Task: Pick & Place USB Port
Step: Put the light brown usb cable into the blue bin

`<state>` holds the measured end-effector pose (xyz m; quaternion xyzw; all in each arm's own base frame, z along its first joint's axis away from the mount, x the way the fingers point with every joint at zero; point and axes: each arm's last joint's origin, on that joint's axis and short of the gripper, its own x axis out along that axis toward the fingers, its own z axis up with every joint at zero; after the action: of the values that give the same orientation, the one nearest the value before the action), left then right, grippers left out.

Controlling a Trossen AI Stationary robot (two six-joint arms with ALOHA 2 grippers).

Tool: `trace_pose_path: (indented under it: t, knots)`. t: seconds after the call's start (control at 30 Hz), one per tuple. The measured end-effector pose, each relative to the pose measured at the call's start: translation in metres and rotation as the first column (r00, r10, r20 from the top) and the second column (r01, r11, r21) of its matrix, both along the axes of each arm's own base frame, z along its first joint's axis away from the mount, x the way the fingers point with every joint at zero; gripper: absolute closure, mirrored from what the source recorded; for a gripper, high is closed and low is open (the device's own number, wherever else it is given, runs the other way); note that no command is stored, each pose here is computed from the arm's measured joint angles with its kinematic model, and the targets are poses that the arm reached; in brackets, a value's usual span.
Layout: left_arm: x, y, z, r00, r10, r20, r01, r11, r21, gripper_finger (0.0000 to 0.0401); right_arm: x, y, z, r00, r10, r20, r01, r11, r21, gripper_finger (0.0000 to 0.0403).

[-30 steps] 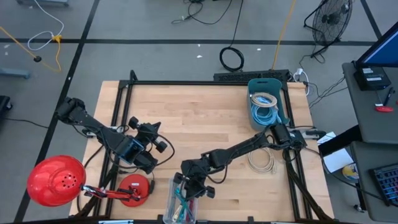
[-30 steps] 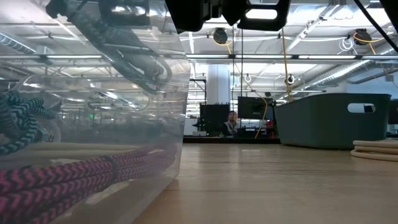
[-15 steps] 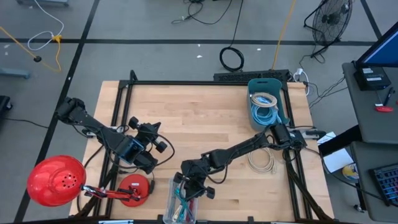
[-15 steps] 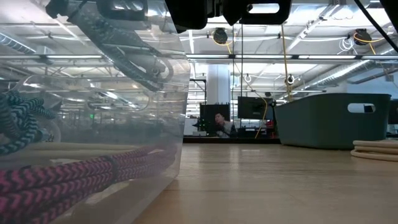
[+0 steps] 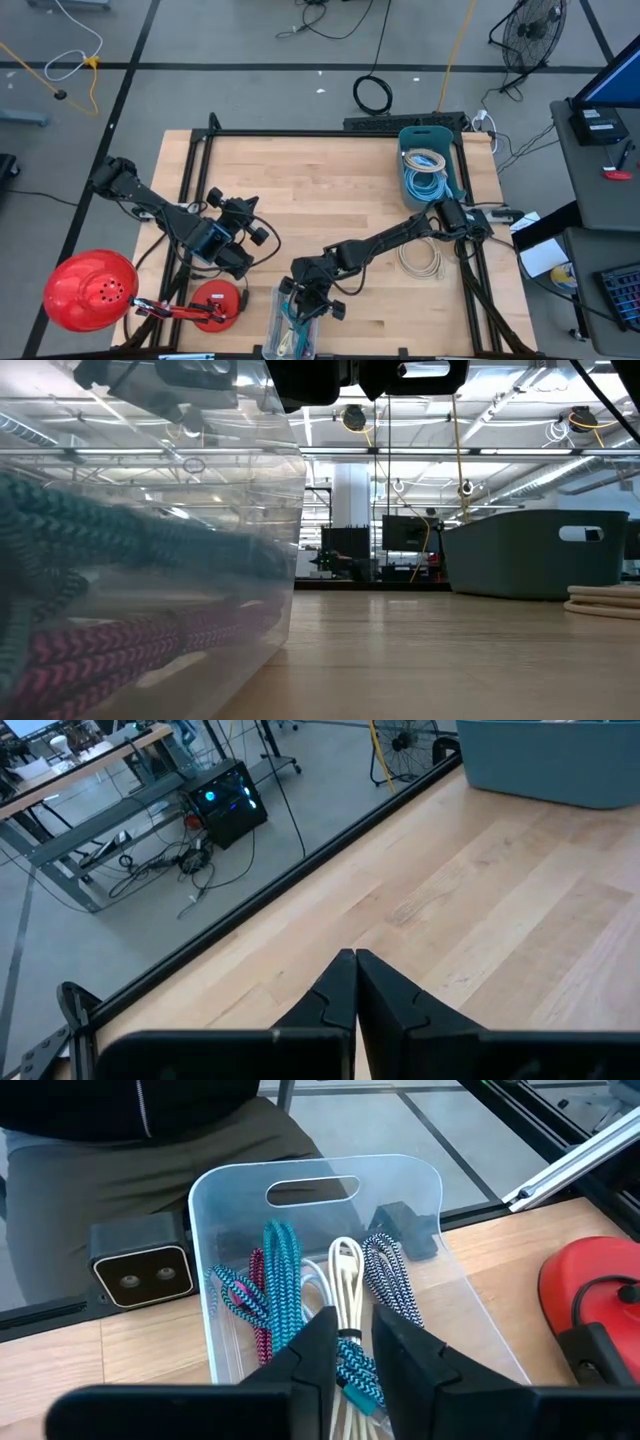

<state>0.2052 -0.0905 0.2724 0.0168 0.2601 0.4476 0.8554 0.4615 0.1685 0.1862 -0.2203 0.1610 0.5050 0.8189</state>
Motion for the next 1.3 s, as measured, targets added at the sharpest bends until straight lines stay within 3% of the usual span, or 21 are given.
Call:
trace_pose_path:
  t: [0.23,0.4,0.57,0.7,0.77,0.83,1.0,1.13,1.3]
  knots:
    - [0.000,0.000,0.000,1.000,0.000,0.000,0.000,1.000,0.000,0.0397,0.000,0.002,0.001,1.000,0.003,0.008,-0.004,1.000,0.011,0.0326]
    - [0.000,0.000,0.000,1.000,0.000,-0.003,0.000,1.000,0.001,0.0386,-0.004,0.009,0.031,0.998,-0.031,0.062,0.025,0.996,0.091,0.0325]
    - [0.000,0.000,0.000,1.000,0.001,-0.003,-0.001,1.000,0.000,0.0398,-0.016,0.005,0.070,0.977,-0.212,0.031,0.208,0.973,0.101,0.0320]
    - [-0.001,0.001,-0.003,1.000,0.002,-0.013,-0.002,1.000,-0.002,0.0387,-0.039,-0.005,0.089,0.932,-0.354,-0.074,0.354,0.935,-0.011,0.0313]
    - [-0.002,0.001,-0.006,1.000,0.003,-0.028,-0.003,1.000,-0.004,0.0384,-0.055,-0.009,0.097,0.885,-0.449,-0.121,0.440,0.893,-0.095,0.0308]
    - [-0.003,0.002,-0.009,0.999,0.003,-0.042,-0.003,1.000,-0.007,0.0385,-0.077,-0.012,0.103,0.812,-0.559,-0.170,0.525,0.826,-0.207,0.0300]
    - [-0.004,0.002,-0.012,0.999,0.007,-0.044,-0.007,1.000,-0.007,0.0398,-0.133,-0.023,0.117,0.564,-0.808,-0.174,0.706,0.580,-0.407,0.0273]
    - [-0.004,0.002,-0.012,0.999,0.012,-0.034,-0.012,1.000,-0.012,0.0386,-0.176,-0.031,0.117,0.376,-0.913,-0.161,0.803,0.407,-0.435,0.0246]
    - [-0.003,0.002,-0.012,1.000,0.013,-0.023,-0.014,1.000,-0.018,0.0385,-0.223,-0.043,0.081,0.192,-0.955,-0.227,0.851,0.277,-0.447,0.0214]
